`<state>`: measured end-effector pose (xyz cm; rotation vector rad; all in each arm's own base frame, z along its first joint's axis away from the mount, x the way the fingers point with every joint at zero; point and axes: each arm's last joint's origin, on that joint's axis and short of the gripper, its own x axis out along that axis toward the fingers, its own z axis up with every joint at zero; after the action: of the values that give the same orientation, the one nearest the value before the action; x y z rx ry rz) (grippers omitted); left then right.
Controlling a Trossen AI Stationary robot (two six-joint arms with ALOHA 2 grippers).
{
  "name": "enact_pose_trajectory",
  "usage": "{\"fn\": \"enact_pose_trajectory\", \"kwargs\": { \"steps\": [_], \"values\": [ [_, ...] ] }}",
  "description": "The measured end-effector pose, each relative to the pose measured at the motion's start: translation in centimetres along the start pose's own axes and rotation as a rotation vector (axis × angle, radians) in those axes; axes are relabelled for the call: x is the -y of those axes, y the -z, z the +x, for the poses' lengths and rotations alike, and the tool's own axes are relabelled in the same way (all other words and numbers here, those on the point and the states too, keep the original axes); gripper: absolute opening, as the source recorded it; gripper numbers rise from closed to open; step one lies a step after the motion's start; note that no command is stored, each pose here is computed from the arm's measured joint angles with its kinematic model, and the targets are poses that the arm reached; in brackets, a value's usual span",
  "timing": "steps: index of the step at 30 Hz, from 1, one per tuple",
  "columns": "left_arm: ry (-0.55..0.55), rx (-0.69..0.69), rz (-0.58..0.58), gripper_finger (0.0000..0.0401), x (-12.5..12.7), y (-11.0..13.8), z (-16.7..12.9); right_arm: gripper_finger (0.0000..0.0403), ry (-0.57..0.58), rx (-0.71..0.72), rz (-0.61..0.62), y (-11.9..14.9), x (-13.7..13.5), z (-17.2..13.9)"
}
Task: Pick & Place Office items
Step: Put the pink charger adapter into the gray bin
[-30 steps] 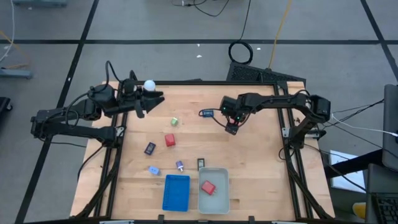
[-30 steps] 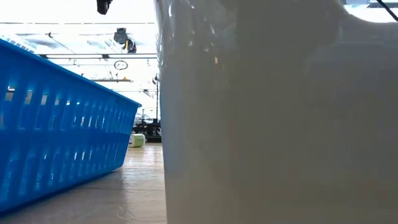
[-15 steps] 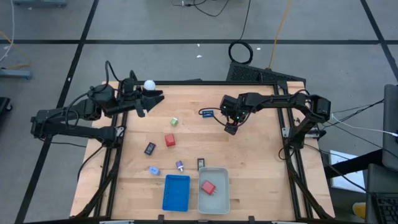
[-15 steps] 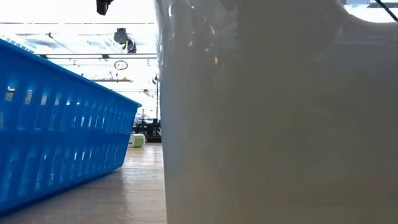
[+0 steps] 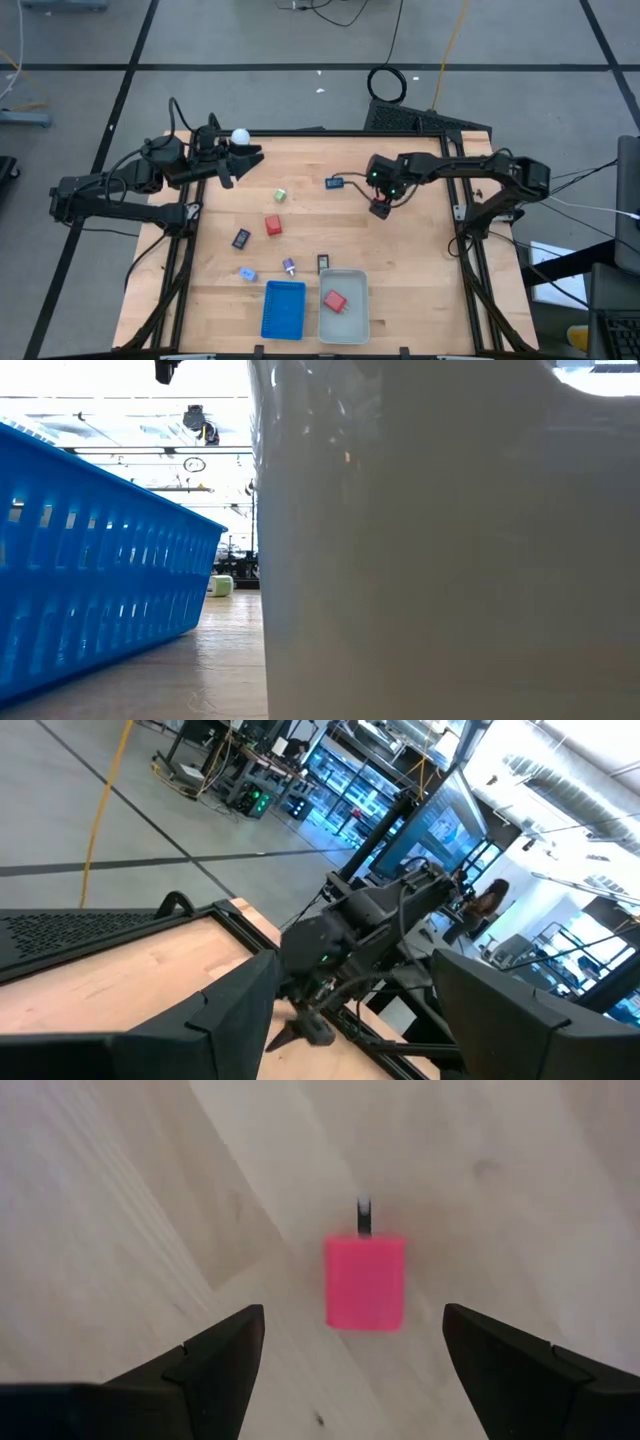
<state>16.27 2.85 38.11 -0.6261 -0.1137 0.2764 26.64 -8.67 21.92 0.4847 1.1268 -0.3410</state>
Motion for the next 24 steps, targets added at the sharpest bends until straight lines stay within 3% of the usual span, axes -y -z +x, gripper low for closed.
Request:
{"fn": "enact_pose_trajectory", "kwargs": {
  "steps": [24],
  "values": [
    [-0.011, 0.009, -0.001, 0.0271, -0.03, -0.03, 0.00, 0.0297, -0.031, 0.098, 0.011, -0.68, -0.69, -0.46]
  ]
}}
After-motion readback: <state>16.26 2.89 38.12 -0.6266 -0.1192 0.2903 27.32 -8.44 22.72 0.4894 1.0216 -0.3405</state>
